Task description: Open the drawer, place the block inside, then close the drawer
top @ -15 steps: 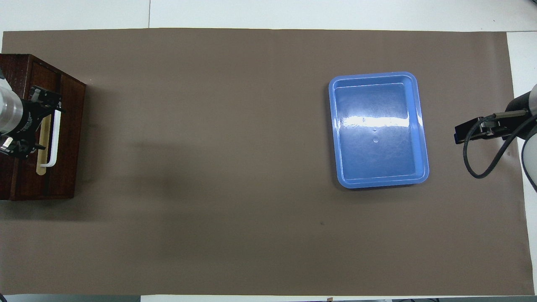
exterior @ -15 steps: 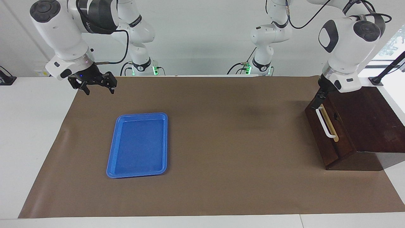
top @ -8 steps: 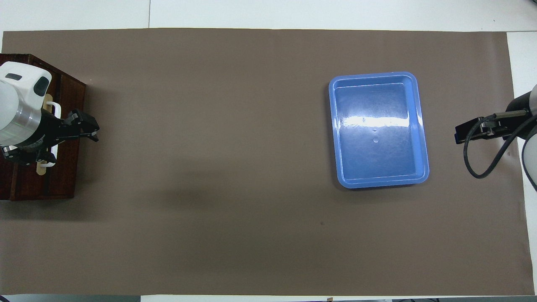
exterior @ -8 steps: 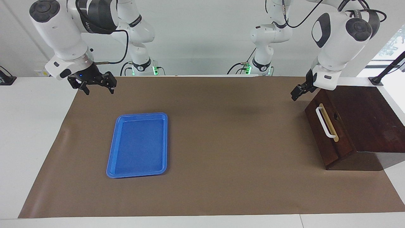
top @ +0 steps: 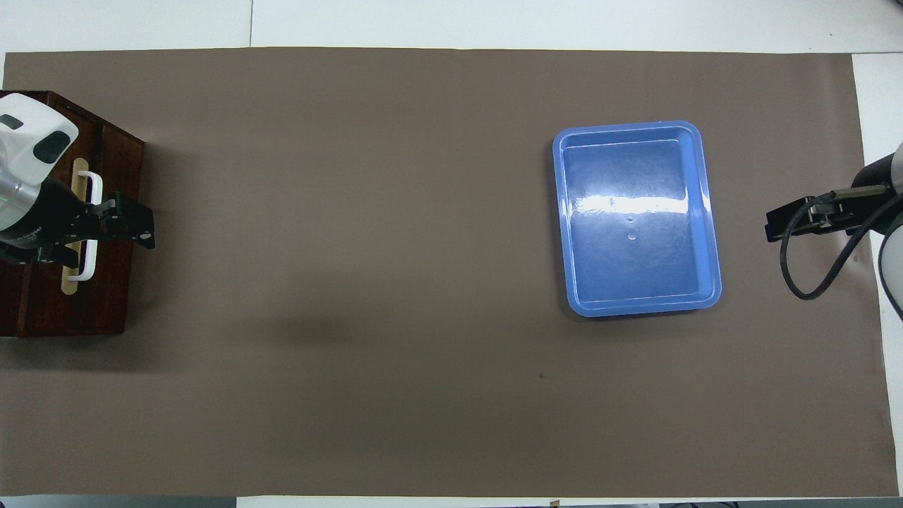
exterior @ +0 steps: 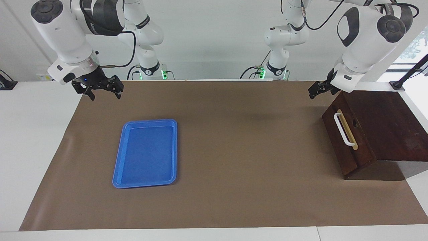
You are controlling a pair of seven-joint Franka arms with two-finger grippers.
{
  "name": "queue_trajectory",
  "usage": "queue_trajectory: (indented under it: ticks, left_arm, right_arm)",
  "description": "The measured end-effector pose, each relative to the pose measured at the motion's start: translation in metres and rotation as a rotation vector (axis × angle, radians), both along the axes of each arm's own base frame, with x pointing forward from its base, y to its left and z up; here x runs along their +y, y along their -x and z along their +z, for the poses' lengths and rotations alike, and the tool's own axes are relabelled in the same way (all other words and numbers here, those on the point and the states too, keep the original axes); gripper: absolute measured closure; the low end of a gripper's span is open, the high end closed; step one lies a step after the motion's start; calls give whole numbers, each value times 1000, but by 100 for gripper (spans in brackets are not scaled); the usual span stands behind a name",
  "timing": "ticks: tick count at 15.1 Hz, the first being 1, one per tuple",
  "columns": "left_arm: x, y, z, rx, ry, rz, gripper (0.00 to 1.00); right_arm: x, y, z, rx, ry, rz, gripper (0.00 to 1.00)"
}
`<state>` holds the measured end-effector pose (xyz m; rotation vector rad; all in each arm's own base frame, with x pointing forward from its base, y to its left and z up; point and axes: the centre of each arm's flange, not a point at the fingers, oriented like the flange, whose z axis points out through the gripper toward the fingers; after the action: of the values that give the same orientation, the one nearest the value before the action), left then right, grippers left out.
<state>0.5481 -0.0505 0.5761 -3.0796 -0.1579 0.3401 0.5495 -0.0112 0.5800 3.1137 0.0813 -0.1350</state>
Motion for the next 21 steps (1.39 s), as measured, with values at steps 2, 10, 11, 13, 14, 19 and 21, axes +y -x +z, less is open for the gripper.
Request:
queue_trajectory:
  ticks: [2, 10, 11, 13, 14, 19, 21]
  left_arm:
    - [-2, 0, 6, -6, 2, -12, 0]
    - [-3, -1, 6, -7, 13, -65, 0]
    - [-2, -2, 7, -8, 14, -65, 0]
    - [-1, -2, 7, -13, 14, -64, 0]
    - [0, -3, 7, -15, 14, -63, 0]
    - [5, -8, 15, -61, 36, -46, 0]
    - [7, -9, 15, -63, 37, -42, 0]
  right_arm:
    - [-1, 0, 0, 0, 0, -2, 0]
    - [-4, 0, 3, -6, 0, -7, 0]
    - [-3, 0, 3, -7, 0, -6, 0]
    - [-2, 0, 4, -8, 0, -3, 0]
    - [-1, -1, 4, -8, 0, -2, 0]
    - [0, -1, 4, -9, 0, 1, 0]
    - [1, -1, 4, -9, 0, 3, 0]
